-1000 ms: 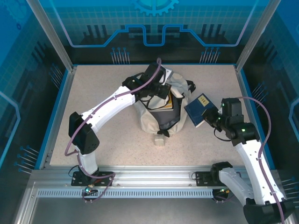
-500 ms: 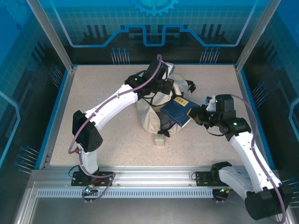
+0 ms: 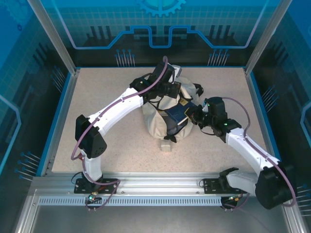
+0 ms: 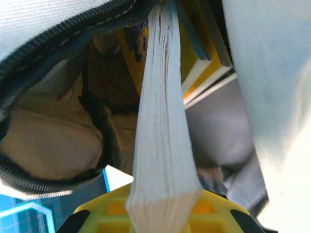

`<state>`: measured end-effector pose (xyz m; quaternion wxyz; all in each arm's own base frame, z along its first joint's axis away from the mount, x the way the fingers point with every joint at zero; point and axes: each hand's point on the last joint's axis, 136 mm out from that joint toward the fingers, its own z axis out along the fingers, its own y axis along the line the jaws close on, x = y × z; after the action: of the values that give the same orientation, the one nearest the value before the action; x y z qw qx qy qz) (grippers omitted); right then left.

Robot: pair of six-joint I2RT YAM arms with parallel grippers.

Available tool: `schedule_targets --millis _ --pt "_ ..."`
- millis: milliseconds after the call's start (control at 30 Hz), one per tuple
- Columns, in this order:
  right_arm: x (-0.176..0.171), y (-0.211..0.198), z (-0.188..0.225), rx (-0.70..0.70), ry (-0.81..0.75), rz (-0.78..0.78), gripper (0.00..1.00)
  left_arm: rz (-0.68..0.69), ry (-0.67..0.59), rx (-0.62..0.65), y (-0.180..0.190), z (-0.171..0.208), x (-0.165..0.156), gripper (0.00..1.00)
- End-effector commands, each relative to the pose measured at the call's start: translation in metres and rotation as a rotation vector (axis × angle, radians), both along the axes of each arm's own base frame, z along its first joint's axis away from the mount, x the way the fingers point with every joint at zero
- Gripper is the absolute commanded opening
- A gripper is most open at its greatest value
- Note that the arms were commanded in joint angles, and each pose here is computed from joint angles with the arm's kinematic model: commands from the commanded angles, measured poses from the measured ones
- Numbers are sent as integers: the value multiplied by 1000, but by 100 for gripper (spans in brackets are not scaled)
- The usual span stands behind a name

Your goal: Pack books, pencil case, and school supplies into a backpack

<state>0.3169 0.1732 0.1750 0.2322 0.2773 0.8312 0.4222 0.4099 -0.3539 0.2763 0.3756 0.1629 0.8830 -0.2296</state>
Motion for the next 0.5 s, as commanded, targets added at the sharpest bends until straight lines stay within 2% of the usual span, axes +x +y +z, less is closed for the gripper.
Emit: schedule_targets --millis 0,133,233,400,467 --pt "29 15 7 11 -96 -72 8 -9 -99 -121 -7 52 0 0" --pt "45 29 -19 10 -81 -127 10 5 -97 -113 -2 52 -1 0" --pt "56 33 -37 -10 -54 -178 15 19 -94 -114 3 52 -1 0" --pt "79 45 -53 11 -36 -227 37 30 -105 -133 9 57 -4 0" --pt "91 57 -53 41 -41 -194 38 33 -105 -135 12 58 -5 0"
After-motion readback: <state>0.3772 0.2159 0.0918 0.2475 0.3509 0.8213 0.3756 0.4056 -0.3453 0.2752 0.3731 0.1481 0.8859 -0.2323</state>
